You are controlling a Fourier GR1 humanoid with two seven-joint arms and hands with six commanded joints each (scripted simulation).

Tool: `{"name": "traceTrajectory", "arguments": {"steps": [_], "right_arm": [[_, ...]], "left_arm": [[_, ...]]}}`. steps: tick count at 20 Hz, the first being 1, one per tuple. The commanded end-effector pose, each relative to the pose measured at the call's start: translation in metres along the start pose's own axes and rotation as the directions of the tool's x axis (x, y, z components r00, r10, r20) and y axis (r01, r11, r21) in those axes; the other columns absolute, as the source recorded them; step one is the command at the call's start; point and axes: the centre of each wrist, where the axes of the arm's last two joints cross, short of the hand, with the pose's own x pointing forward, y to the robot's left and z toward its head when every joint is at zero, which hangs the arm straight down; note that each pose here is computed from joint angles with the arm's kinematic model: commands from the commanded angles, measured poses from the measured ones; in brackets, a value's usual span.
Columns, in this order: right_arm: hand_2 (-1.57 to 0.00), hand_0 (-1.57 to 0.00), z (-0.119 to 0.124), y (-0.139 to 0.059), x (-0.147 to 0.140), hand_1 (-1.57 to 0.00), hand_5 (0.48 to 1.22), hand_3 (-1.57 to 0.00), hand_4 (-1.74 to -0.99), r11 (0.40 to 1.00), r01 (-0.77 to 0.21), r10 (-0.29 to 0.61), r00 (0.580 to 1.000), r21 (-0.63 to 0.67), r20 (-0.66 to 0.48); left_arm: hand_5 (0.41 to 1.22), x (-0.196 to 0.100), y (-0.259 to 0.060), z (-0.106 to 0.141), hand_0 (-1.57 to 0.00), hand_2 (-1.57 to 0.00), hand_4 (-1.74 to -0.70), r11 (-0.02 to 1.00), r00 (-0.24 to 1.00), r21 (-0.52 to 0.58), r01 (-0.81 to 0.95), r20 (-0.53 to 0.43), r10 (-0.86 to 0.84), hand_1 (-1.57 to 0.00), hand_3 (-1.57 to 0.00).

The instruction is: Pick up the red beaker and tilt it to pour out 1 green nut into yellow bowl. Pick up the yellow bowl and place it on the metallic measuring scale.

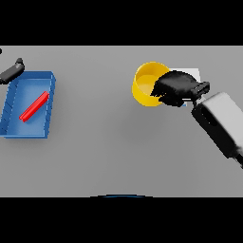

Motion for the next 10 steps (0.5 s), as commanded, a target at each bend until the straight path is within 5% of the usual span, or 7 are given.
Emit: {"name": "traceTrajectory", "arguments": {"steps": [1, 8, 10], "right_arm": [[-1.57, -1.54, 0.001, -0.002, -0.007, -1.56, 1.221, -1.41, -1.726, 1.0, -0.004, 0.004, 1.0, -0.014, -0.003], [-1.57, -1.56, 0.002, -0.008, -0.042, -1.57, 1.221, -1.27, -1.723, 1.0, 0.012, -0.015, 0.995, -0.029, -0.097], [-1.57, -1.57, 0.003, -0.001, -0.054, -1.53, 1.221, -1.38, -1.726, 0.999, 0.02, -0.025, 0.991, -0.034, -0.131]], "left_arm": [[0.754, 0.0, 0.0, -0.001, 0.0, 0.0, -0.8, 1.0, 1.0, 0.0, -0.015, -0.003, 0.015, 0.0, 0.0], [0.753, 0.0, 0.003, 0.0, 0.0, 0.0, -0.8, 1.0, 1.0, 0.003, -0.02, -0.004, 0.02, 0.0, 0.0], [0.755, 0.002, 0.001, 0.004, 0.0, 0.0, -0.81, 1.0, 1.0, 0.006, -0.029, -0.007, 0.03, 0.0, 0.0]]}}
